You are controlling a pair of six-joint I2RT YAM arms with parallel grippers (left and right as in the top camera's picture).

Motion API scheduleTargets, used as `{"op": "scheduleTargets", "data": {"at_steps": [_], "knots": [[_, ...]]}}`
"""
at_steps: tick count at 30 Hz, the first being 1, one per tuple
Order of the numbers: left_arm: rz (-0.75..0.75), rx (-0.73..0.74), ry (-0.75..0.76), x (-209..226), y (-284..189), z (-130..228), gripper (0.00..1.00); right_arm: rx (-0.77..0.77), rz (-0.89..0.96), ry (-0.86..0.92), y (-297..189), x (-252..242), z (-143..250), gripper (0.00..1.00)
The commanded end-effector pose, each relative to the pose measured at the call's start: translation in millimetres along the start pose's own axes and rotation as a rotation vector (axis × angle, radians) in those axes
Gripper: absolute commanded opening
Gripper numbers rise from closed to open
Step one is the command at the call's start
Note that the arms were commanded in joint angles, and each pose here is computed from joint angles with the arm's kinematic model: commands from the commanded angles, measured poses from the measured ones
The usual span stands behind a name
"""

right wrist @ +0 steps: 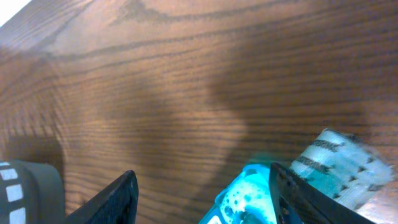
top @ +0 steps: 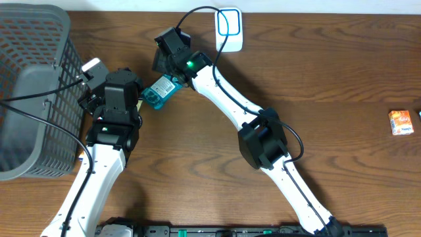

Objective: Scan the item barcode

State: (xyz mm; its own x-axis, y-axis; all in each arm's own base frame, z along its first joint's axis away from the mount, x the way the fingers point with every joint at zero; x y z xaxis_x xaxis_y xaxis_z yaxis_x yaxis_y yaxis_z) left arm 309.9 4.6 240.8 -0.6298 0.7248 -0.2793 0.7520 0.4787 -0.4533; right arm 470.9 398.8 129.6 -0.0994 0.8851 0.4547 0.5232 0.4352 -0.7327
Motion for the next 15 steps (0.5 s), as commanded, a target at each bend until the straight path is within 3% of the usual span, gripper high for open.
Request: {"op": "scheduleTargets", "data": {"at_steps": [1, 9, 15], "knots": [[-0.029, -0.008, 0.004, 3.8, 2.5, 1.9, 0.98, -0.041, -0.013, 0.008, -2.0, 7.3, -3.3, 0.64], [-0.029, -0.008, 0.004, 3.8, 2.5, 1.9, 0.98, -0.061, -0.07, -0.065, 1.2, 43.4, 24.3, 0.65], [-0.029, -0.008, 0.004, 3.8, 2.5, 1.8, 0.98, -0.021, -0.042, -0.041, 17.2, 37.0, 41.8, 0.66]]}}
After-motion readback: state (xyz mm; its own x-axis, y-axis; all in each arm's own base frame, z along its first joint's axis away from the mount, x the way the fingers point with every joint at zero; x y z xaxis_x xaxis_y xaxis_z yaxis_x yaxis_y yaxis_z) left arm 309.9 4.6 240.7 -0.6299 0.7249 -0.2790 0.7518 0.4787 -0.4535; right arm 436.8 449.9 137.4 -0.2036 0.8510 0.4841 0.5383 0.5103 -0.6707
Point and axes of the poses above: each gripper's point midway between its finger pads, its own y axis out along the fingers, its own x axis along the line the jaws close on, z = x × y, the point moved 9 cm from there along -y, back along the fingers, and after that the axes turned 10 degrees about -y, right-handed, at the moved point
